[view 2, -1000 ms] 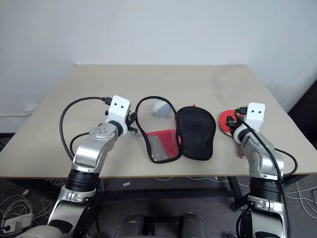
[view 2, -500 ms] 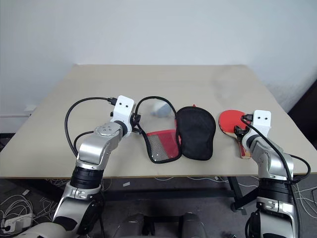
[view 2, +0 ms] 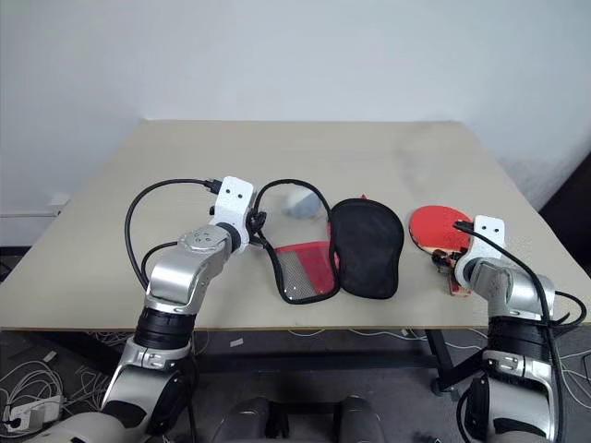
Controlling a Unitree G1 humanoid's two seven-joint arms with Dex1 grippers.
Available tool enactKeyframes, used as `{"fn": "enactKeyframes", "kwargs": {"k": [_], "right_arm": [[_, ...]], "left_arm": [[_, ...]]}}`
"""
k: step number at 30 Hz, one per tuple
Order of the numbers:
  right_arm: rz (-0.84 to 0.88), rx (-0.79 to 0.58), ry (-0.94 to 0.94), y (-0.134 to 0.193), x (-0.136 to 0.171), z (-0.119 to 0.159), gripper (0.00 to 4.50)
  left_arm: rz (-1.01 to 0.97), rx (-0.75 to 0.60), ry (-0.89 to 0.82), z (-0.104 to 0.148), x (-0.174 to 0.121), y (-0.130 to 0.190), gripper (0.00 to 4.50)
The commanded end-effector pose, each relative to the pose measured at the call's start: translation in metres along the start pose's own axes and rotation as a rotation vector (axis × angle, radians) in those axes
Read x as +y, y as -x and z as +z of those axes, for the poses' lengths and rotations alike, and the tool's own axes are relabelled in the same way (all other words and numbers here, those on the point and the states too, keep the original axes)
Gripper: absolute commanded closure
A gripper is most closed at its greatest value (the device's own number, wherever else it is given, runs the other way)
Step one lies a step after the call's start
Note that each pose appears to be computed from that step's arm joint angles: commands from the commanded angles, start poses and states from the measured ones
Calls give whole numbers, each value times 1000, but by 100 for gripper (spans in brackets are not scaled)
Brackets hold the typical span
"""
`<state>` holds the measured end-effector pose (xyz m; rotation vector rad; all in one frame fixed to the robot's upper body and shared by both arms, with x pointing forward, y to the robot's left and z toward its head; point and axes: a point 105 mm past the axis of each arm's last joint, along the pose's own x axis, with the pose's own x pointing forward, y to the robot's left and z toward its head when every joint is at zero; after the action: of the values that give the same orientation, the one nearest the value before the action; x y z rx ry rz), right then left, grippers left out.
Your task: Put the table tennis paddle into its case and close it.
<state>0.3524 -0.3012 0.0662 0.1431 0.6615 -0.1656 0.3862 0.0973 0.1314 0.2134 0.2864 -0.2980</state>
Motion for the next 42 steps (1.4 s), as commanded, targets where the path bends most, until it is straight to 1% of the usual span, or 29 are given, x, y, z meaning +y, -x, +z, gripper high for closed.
{"fn": "enactKeyframes", "kwargs": {"k": [1,5,8,11,14,17,19,22,27,34,42], "right_arm": [[-31,-27,6,5,-9,16,42],[-33,-13,10,3,-7,16,42],[-26,-16,16,2,-5,16,42],[-23,-11,18,1,-3,15,102],[-22,-6,14,0,-3,12,200],[-10,-3,8,-2,-1,11,289],[-11,-1,6,-2,-1,10,289],[-17,0,3,-4,-2,10,289],[-16,3,13,-5,-1,9,289],[57,83,60,-5,16,-5,289],[128,149,119,-3,31,-14,289]], "left_arm": [[-29,-67,-5,24,-7,5,345],[-77,-56,4,29,-16,7,345],[-164,-107,-16,40,-33,12,345],[-285,-164,-56,48,-52,20,345],[-408,-188,-46,50,-65,28,345],[-547,-203,-86,46,-78,39,345],[-612,-219,-132,43,-84,45,345],[-670,-217,-139,39,-87,47,345],[-657,-208,-172,35,-86,39,345],[-662,-204,-169,32,-84,38,345],[-659,-204,-169,31,-84,37,345]]}}
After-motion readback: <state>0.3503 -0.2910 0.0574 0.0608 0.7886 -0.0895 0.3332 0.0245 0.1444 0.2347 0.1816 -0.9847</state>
